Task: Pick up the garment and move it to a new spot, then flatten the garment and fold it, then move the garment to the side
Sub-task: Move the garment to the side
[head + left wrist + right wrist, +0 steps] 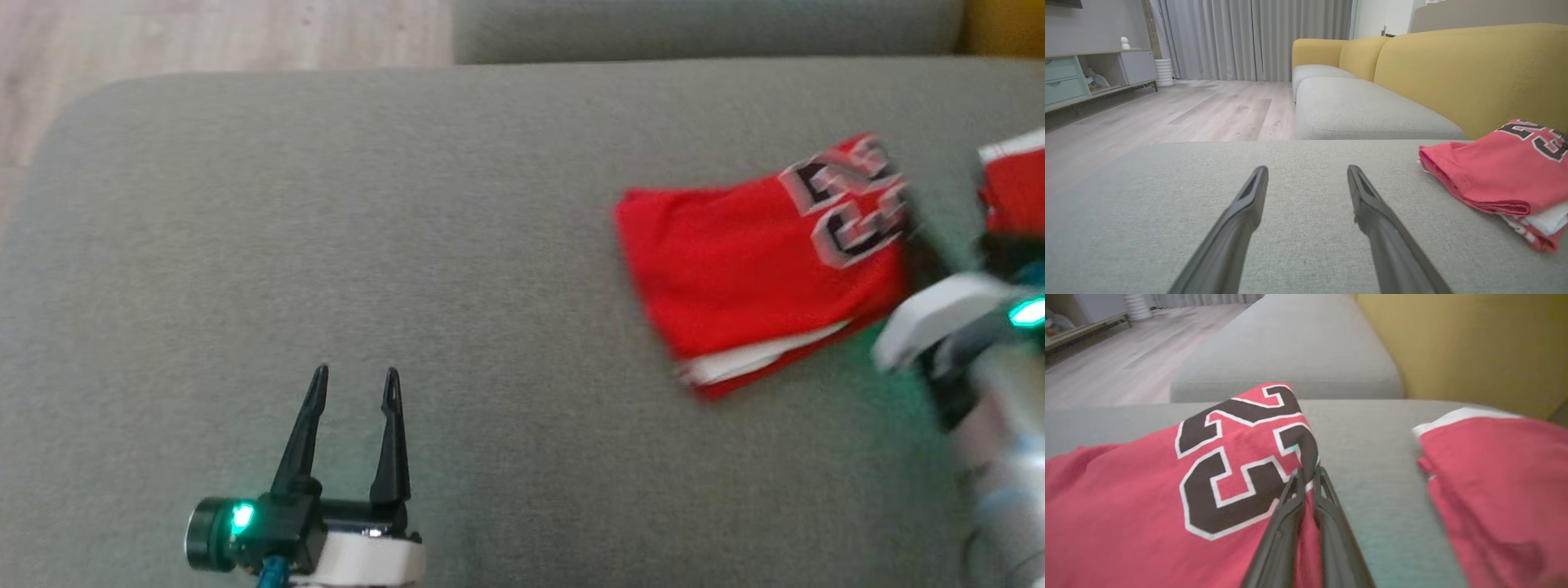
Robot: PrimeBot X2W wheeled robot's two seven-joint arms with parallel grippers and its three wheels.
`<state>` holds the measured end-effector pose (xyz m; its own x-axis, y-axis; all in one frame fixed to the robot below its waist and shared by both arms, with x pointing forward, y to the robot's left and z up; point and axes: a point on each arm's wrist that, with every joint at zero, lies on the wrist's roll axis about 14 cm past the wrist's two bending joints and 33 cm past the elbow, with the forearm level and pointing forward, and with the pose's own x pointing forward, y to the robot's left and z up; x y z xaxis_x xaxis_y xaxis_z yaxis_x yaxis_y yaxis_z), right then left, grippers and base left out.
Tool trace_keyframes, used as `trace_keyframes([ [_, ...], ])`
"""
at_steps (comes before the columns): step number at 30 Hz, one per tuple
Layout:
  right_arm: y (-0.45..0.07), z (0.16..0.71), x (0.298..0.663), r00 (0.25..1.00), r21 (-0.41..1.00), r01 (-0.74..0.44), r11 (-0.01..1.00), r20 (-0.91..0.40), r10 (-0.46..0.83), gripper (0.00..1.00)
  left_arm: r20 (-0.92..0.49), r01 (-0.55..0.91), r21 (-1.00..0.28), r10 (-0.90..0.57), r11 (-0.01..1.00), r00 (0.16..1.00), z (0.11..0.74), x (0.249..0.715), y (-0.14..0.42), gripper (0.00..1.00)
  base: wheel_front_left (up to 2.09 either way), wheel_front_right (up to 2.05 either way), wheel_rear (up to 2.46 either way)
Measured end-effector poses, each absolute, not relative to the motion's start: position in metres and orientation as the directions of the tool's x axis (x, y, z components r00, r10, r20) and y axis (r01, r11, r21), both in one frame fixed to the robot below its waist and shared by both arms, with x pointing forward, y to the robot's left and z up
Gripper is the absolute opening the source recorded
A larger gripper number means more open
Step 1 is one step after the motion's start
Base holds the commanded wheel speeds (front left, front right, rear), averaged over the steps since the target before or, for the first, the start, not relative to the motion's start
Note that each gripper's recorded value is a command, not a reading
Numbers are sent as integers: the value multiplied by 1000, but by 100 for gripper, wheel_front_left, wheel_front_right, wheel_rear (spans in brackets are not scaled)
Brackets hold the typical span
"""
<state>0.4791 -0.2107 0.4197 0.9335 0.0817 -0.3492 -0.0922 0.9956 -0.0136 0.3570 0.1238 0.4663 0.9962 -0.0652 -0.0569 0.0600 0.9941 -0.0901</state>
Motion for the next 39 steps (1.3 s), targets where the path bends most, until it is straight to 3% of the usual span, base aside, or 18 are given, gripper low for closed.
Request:
trace_keyframes([
  [6, -286, 458, 500, 956, -148, 9, 989, -289, -52, 0, -55, 137, -111, -144, 984, 988, 463, 380, 99, 100, 0, 0, 0],
  [18, -386, 499, 493, 927, -293, 193, 936, -258, -272, 0, -81, 204, -140, -216, 969, 973, 448, 399, 72, 100, 0, 0, 0],
  [19, -391, 504, 493, 927, -302, 205, 931, -247, -284, 17, -81, 205, -140, -218, 969, 973, 448, 400, 72, 100, 0, 0, 0],
  [20, -394, 508, 494, 926, -311, 216, 925, -235, -295, 76, -80, 206, -140, -219, 968, 973, 448, 401, 72, 100, 0, 0, 0],
  [21, -397, 512, 494, 924, -324, 225, 919, -228, -307, 100, -80, 206, -140, -219, 968, 973, 447, 402, 71, 100, 0, 0, 0],
  [28, -379, 524, 491, 944, -368, 220, 904, -153, -292, 100, -78, 202, -132, -213, 971, 974, 449, 401, 74, 100, 0, 0, 0],
  [39, -252, 458, 443, 979, -133, 14, 991, -199, -41, 100, 39, 167, -39, -166, 985, 985, 491, 391, 88, 100, 0, 0, 0],
])
